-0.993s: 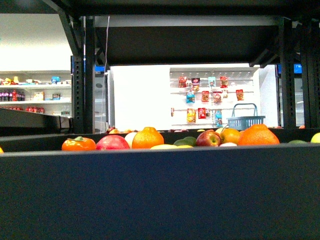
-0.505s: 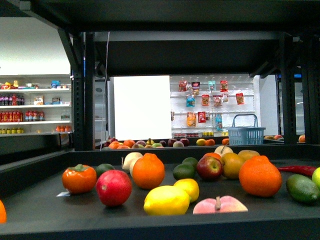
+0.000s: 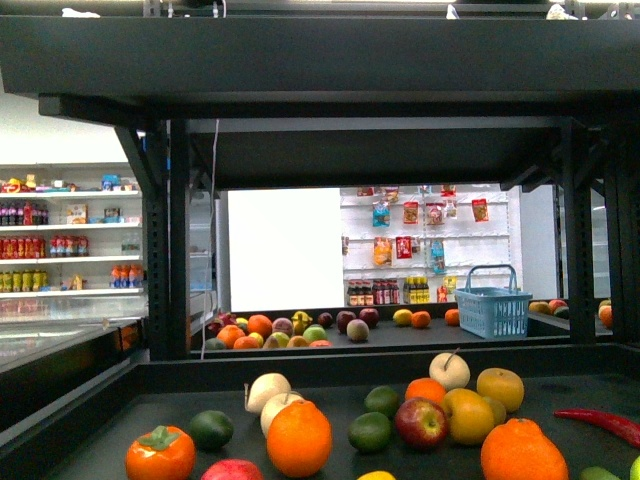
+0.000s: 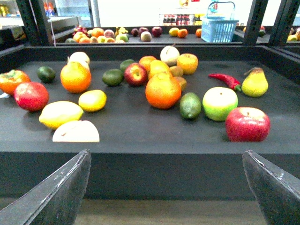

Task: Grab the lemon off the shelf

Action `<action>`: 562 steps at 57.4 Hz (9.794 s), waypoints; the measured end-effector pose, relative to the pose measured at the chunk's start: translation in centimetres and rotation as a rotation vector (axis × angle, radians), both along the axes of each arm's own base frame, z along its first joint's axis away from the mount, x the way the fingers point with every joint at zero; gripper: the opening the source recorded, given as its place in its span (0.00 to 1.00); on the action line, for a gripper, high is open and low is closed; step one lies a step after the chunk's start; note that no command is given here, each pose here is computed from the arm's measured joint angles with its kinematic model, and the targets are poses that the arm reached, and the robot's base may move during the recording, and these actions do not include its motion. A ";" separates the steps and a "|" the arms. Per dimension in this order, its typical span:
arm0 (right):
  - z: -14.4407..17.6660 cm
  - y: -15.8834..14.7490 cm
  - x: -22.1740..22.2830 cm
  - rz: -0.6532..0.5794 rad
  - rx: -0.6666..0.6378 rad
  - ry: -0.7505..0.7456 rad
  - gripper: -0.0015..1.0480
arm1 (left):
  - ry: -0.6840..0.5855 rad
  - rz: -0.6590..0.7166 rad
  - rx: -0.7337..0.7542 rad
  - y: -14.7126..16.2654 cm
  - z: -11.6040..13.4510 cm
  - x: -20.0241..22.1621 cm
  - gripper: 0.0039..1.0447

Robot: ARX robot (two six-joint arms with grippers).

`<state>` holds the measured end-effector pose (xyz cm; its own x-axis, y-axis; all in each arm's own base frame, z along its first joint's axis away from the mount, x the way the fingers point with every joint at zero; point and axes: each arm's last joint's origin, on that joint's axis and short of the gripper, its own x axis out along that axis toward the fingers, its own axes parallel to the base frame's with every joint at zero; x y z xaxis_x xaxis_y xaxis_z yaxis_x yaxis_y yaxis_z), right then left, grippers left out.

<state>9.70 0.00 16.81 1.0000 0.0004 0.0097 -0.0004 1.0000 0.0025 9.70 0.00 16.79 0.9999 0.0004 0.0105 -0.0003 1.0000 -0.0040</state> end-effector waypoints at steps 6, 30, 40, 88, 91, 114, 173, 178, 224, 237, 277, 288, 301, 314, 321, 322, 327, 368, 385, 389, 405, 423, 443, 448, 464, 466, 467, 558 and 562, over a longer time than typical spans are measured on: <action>0.0 0.0 0.0 0.001 0.000 0.000 0.93 | 0.000 0.000 0.000 0.0 0.0 0.0 0.92; 0.0 0.0 0.0 0.001 -0.001 0.000 0.93 | 0.000 0.000 0.000 0.0 0.0 0.0 0.92; 0.0 0.0 0.0 0.000 0.000 0.000 0.93 | 0.000 0.000 0.000 0.0 0.0 0.0 0.92; 0.0 0.0 0.0 0.002 0.000 0.000 0.93 | 0.137 0.095 -0.872 11.6 12.4 12.4 0.92; 0.0 0.0 0.0 0.002 0.000 0.000 0.93 | 0.123 0.113 -0.958 13.6 13.1 13.9 0.92; 0.0 0.0 0.0 0.002 0.000 0.000 0.93 | 0.177 0.221 -1.252 20.8 10.3 22.9 0.92; 0.0 0.0 0.0 0.002 0.000 0.000 0.93 | 0.116 0.207 -1.284 22.8 9.3 31.1 0.66; 0.0 0.0 0.0 0.002 0.000 0.000 0.93 | 0.113 0.211 -1.283 23.0 9.3 31.0 0.51; 0.0 0.0 0.0 0.002 0.000 0.000 0.93 | 0.256 -0.158 -1.062 14.8 14.4 26.9 0.10; 0.0 0.0 0.0 0.002 0.000 0.000 0.93 | 0.326 -0.363 -0.946 8.5 15.9 25.7 0.10; 0.0 0.0 0.0 0.002 0.000 0.000 0.93 | 0.548 -0.791 -0.896 -8.2 10.5 27.2 0.10; 0.0 0.0 0.0 0.002 0.000 0.000 0.93 | 0.561 -0.828 -0.901 -10.2 10.4 27.3 0.10; 0.0 0.0 0.0 0.002 0.000 0.000 0.93 | 0.556 -0.844 -0.902 -11.6 10.4 27.0 0.10; 0.0 0.0 0.0 0.002 0.000 0.000 0.93 | 0.568 -0.864 -0.905 -13.0 10.2 26.7 0.10; 0.0 0.0 0.0 0.002 0.000 0.000 0.93 | 0.561 -0.859 -0.904 -13.4 10.2 26.7 0.10; 0.0 0.0 0.0 0.002 0.000 0.000 0.93 | 0.560 -0.851 -0.903 -13.4 10.2 26.7 0.10; -0.1 0.0 0.0 -0.045 0.026 0.082 0.93 | 0.558 -0.835 -0.902 -13.4 10.1 26.7 0.10; -6.9 -2.7 20.4 0.157 0.091 0.720 0.93 | 0.562 -0.819 -0.901 -13.4 9.7 26.9 0.10; -12.4 2.4 26.5 0.484 -0.146 0.696 0.93 | 0.564 -0.824 -0.900 -13.5 9.7 26.9 0.10; -13.5 3.9 27.0 0.574 -0.203 0.699 0.93 | 0.563 -0.824 -0.900 -13.5 9.7 26.9 0.10; -17.8 8.1 27.8 0.772 -0.349 0.693 0.93 | 0.564 -0.824 -0.900 -13.5 9.7 26.9 0.10; -20.9 10.5 30.2 0.795 -0.399 0.669 0.93 | 0.564 -0.824 -0.900 -13.5 9.7 26.9 0.10; -22.7 13.2 33.1 0.812 -0.425 0.612 0.93 | 0.564 -0.824 -0.900 -13.5 9.7 26.9 0.10; -23.7 13.9 33.7 0.819 -0.433 0.613 0.93 | 0.564 -0.824 -0.900 -13.5 9.7 26.9 0.10; -25.2 14.8 35.8 0.794 -0.453 0.570 0.93 | 0.564 -0.825 -0.900 -13.5 9.7 26.9 0.10; -25.4 14.8 36.0 0.793 -0.457 0.570 0.93 | 0.564 -0.824 -0.900 -13.5 9.7 26.9 0.10; -25.4 14.9 36.1 0.790 -0.462 0.565 0.93 | 0.564 -0.824 -0.900 -13.5 9.7 26.9 0.10; -7.7 -1.7 35.7 0.227 -0.258 0.330 0.78 | 0.564 -0.824 -0.900 -13.5 9.7 26.9 0.10; -4.9 -1.9 35.0 0.236 -0.224 0.280 0.78 | 0.564 -0.824 -0.900 -13.5 9.7 26.9 0.10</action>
